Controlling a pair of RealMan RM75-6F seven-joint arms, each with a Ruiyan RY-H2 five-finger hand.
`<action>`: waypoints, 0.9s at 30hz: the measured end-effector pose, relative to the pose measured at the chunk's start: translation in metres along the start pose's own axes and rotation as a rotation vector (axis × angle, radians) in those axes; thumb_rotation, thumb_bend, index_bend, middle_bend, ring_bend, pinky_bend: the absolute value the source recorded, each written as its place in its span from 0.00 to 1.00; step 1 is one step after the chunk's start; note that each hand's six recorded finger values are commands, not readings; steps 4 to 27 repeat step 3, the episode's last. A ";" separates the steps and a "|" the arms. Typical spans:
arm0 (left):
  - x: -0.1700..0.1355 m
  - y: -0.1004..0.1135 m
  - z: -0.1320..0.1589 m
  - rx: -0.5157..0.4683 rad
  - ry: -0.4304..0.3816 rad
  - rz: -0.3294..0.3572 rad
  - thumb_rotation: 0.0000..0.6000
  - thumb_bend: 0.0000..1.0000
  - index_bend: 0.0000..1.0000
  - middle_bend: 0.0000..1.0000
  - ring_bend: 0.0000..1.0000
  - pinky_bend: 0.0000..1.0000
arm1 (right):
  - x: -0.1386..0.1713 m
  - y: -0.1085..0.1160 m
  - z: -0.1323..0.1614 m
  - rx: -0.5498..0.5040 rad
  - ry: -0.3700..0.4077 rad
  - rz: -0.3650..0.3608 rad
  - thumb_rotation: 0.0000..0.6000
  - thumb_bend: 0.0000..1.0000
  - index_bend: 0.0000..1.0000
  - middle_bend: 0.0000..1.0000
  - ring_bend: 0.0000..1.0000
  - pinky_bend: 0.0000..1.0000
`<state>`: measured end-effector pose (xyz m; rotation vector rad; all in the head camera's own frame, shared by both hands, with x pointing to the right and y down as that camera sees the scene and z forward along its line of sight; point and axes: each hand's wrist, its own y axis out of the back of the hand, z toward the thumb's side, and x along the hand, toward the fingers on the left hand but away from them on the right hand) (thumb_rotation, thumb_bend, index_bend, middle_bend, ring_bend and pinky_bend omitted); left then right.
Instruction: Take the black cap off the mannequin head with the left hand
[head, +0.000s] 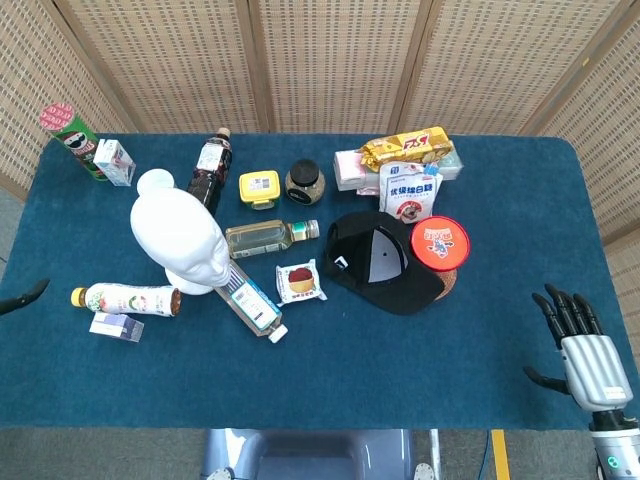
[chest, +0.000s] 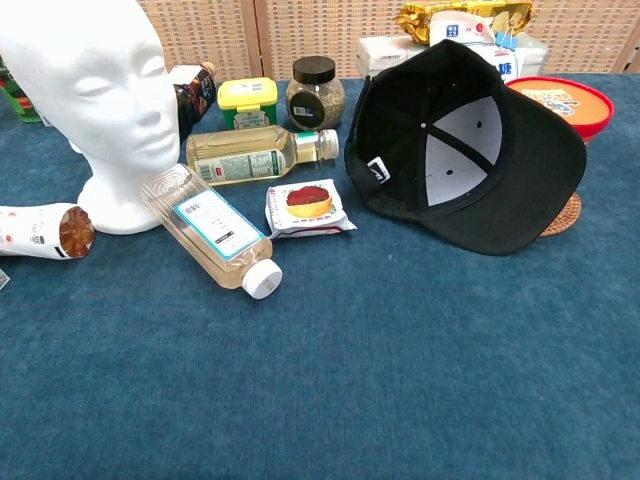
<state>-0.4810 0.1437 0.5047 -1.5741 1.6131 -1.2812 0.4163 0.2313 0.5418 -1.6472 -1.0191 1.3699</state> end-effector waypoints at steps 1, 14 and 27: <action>-0.004 -0.002 -0.008 0.006 0.011 -0.015 1.00 0.00 0.03 0.00 0.00 0.09 | 0.000 0.000 0.000 0.001 0.001 -0.001 1.00 0.00 0.03 0.00 0.00 0.00; -0.008 -0.005 -0.019 0.026 0.014 -0.031 1.00 0.00 0.02 0.00 0.00 0.09 | 0.000 0.000 0.000 0.003 0.003 -0.001 1.00 0.00 0.03 0.00 0.00 0.00; -0.008 -0.005 -0.019 0.026 0.014 -0.031 1.00 0.00 0.02 0.00 0.00 0.09 | 0.000 0.000 0.000 0.003 0.003 -0.001 1.00 0.00 0.03 0.00 0.00 0.00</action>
